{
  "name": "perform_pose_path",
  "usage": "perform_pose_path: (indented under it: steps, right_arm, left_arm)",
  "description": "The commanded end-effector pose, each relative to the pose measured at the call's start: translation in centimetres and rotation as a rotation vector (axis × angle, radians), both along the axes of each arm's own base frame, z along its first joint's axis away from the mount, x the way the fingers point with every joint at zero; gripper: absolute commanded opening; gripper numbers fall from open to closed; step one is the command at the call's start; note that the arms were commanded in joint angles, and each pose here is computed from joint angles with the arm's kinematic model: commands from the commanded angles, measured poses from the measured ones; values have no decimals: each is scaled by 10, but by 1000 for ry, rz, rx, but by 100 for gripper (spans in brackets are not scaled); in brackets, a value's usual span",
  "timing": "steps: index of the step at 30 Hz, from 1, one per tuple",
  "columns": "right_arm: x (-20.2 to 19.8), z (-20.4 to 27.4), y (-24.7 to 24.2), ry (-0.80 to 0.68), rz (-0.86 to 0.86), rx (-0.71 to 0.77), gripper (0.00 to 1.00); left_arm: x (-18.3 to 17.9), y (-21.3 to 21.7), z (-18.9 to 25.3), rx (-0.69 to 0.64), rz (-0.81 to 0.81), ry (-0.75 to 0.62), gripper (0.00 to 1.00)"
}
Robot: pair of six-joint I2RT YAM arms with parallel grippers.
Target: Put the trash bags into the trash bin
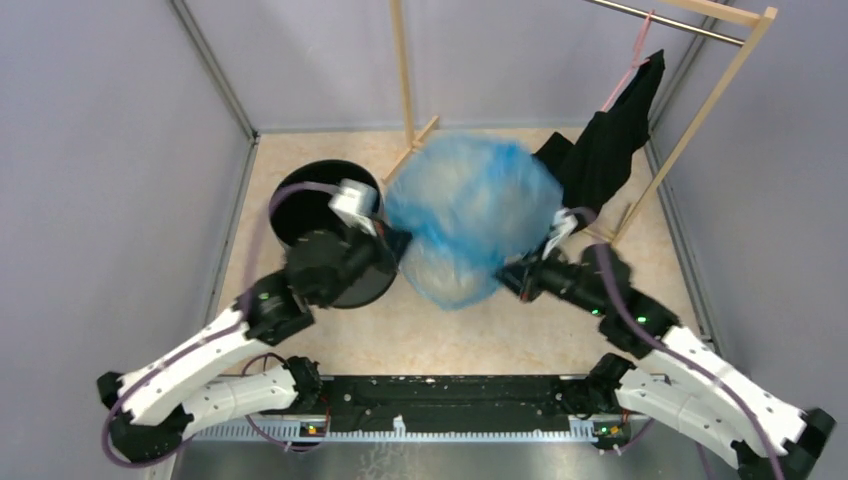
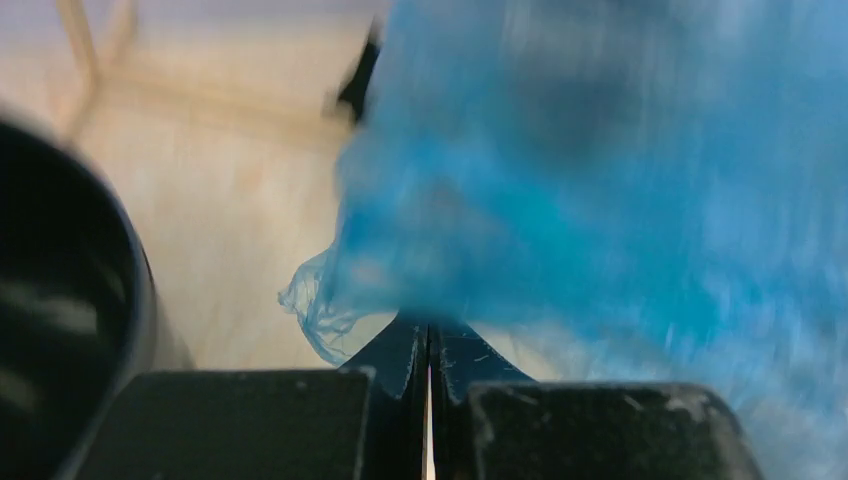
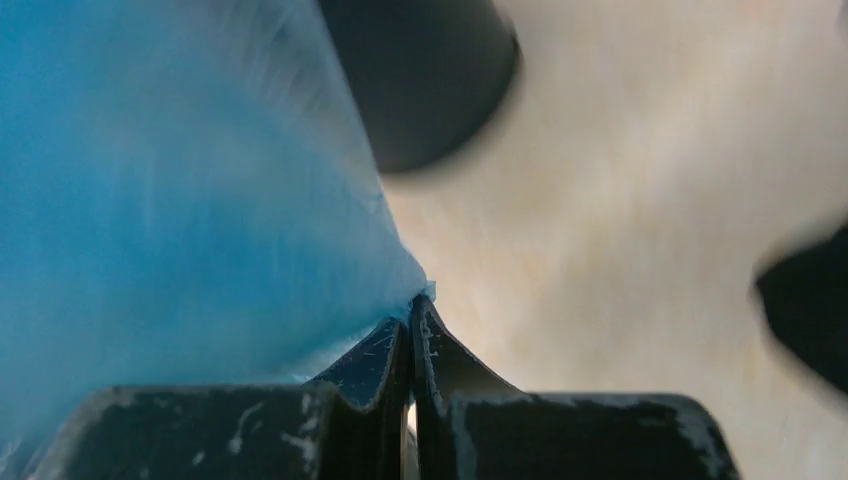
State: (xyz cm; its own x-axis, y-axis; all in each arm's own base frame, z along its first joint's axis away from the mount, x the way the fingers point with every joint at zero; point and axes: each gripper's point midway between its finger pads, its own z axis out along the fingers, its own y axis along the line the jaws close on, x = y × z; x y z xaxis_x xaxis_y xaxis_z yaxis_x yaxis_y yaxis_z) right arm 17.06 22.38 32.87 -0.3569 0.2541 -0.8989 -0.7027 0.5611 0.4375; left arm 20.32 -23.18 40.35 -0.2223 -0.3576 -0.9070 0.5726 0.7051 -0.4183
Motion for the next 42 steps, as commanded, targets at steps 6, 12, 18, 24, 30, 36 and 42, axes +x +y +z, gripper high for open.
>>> perform_pose_path:
  steps: [6, 12, 18, 24, 30, 36, 42]
  right_arm:
    - [13, 7, -24, 20, -125, -146, 0]
    - [-5, 120, -23, -154, -48, -30, 0]
    - [3, -65, -5, 266, -87, -56, 0]
    - [7, -26, -1, 170, -58, -52, 0]
    - [-12, 106, 16, -27, 111, 81, 0]
    - [4, -41, 13, 276, -26, 10, 0]
    - [-4, -75, 10, 346, -24, 36, 0]
  left_arm:
    - [10, 31, -2, 198, 134, 38, 0]
    - [-17, 45, 120, 13, 51, -182, 0]
    - [2, 49, -54, 211, 185, 160, 0]
    - [-4, 69, -16, 324, 188, 96, 0]
    - [-17, 79, 118, 80, 154, -146, 0]
    - [3, 72, -10, 124, 262, 87, 0]
    - [2, 69, -27, 271, 234, 120, 0]
